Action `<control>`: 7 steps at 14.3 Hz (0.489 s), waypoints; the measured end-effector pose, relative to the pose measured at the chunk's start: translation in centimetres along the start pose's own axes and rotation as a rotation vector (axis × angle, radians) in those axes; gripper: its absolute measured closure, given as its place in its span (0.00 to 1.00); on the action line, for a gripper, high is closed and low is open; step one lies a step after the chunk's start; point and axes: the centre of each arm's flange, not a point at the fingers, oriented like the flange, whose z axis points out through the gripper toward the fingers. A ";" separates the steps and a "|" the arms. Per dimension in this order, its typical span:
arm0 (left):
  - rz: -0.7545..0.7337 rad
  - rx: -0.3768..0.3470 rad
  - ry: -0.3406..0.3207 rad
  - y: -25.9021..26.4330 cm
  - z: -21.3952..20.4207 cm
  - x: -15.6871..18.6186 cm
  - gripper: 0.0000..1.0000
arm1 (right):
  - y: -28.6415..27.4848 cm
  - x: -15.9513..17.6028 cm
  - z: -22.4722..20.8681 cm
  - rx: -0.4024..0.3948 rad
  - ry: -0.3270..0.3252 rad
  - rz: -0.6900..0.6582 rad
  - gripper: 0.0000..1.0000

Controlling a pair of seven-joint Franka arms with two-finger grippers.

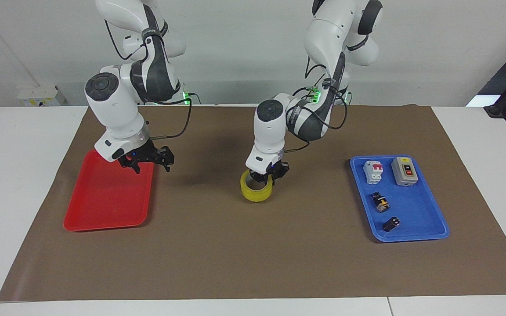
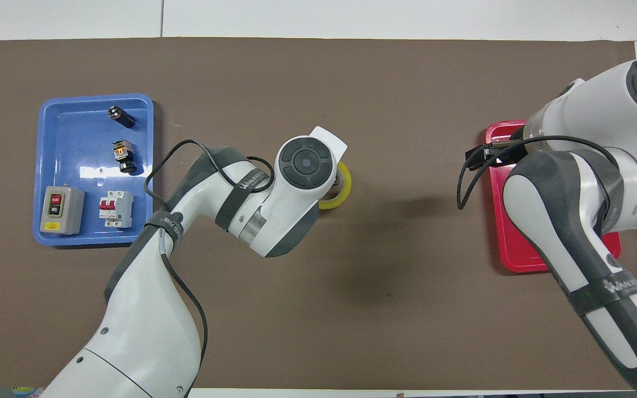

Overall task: Place and move tape with both arms
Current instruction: 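Carry the tape with the left gripper to the table center and release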

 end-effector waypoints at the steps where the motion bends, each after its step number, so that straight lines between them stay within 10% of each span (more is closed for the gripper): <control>1: 0.013 -0.008 0.006 1.0 0.2 -0.8 0.79 | -0.2 0.0 0.0 0.000 0.000 -0.003 0.00; 7: 0.055 -0.040 0.021 3.7 1.6 -3.3 0.74 | -1.3 -0.1 0.0 0.001 -0.001 -0.022 0.00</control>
